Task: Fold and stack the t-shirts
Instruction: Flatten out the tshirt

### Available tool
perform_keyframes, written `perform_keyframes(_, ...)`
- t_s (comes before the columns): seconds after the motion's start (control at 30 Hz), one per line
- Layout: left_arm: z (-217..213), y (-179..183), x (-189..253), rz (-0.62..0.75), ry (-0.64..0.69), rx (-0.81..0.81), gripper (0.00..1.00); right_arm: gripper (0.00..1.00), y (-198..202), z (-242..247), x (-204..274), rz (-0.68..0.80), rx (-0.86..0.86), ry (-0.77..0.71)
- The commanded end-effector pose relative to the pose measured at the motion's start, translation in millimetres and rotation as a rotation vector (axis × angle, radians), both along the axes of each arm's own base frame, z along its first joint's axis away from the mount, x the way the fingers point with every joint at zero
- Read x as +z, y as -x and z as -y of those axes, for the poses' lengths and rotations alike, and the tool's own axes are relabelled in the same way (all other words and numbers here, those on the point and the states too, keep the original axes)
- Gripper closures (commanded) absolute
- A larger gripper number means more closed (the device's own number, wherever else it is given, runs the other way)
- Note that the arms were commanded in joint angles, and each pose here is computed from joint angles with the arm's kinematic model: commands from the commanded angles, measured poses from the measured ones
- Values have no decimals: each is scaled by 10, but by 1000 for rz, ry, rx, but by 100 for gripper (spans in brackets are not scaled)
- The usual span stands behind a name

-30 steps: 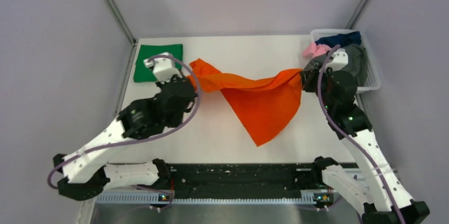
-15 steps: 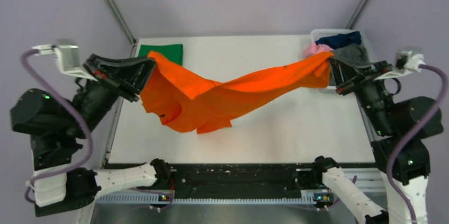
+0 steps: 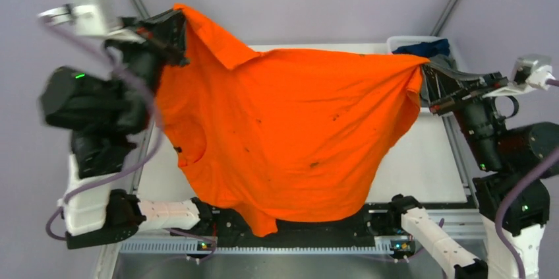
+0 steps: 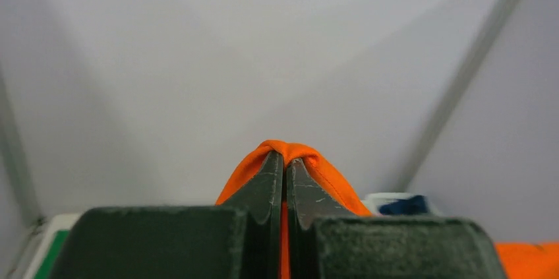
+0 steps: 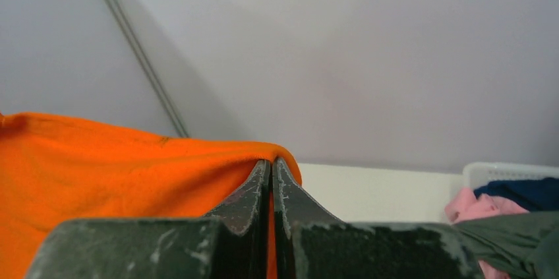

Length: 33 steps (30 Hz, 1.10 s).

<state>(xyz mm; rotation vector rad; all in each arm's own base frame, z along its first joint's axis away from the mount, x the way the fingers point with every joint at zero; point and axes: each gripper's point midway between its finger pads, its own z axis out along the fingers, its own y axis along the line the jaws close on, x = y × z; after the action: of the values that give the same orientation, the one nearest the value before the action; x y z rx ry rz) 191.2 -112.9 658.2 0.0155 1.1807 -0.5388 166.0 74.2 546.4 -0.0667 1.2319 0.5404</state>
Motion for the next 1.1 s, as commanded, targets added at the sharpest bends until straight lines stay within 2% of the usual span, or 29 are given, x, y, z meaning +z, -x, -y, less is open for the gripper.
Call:
perform_keyframes(0.0, 68, -982, -592, -187, -107, 450, 100, 100, -655, 144, -470, -174, -176, 26)
perform_keyframes(0.07, 42, -1471, -1030, -312, -124, 475, 100, 100, -986, 227, -832, -274, -272, 42)
perform_keyframes(0.13, 88, -1932, -1603, -426, -203, 509, 100, 100, -1311, 294, -1300, -381, -363, 73)
perform_keyframes(0.23, 318, -2537, -2500, -550, -267, 431, 99, 100, -1763, 361, -2111, -529, -476, 150)
perform_keyframes(0.37, 265, -3332, -3743, -815, -246, 390, 100, 99, -2410, 300, -3260, -687, -492, 248)
perform_keyframes(0.4, 256, -3489, -3996, -866, -257, 389, 99, 92, -2569, 276, -3488, -724, -490, 266)
perform_keyframes(0.43, 248, -3630, -4246, -912, -274, 392, 89, 76, -2722, 271, -3658, -750, -499, 283)
perform_keyframes(0.47, 267, -3739, -4428, -953, -279, 380, 73, 53, -2866, 230, -3788, -769, -488, 314)
perform_keyframes(0.5, 300, -3834, -4555, -984, -271, 349, 54, 33, -2978, 216, -3921, -800, -496, 335)
perform_keyframes(0.57, 386, -3943, -4702, -1016, -240, 292, 27, 22, -3103, 242, -4036, -849, -541, 372)
perform_keyframes(0.6, 406, -3976, -4726, -1011, -234, 281, 6, 20, -3132, 251, -4037, -860, -559, 386)
perform_keyframes(0.63, 423, -3988, -4711, -1002, -229, 273, 2, 19, -3146, 265, -4011, -858, -577, 398)
perform_keyframes(0.73, 429, -3928, -4607, -987, -214, 260, 1, 17, -3087, 222, -3883, -828, -565, 409)
perform_keyframes(0.87, 407, -3670, -4553, -1009, -196, 237, 1, 13, -2882, 93, -3849, -833, -460, 378)
perform_keyframes(1.0, 606, -3315, -4686, -1057, -145, 90, 1, 2, -2584, -192, -3960, -867, -277, 289)
perform_keyframes(1.07, 706, -3171, -4844, -1080, -115, 29, 1, 1, -2449, -323, -4086, -891, -194, 248)
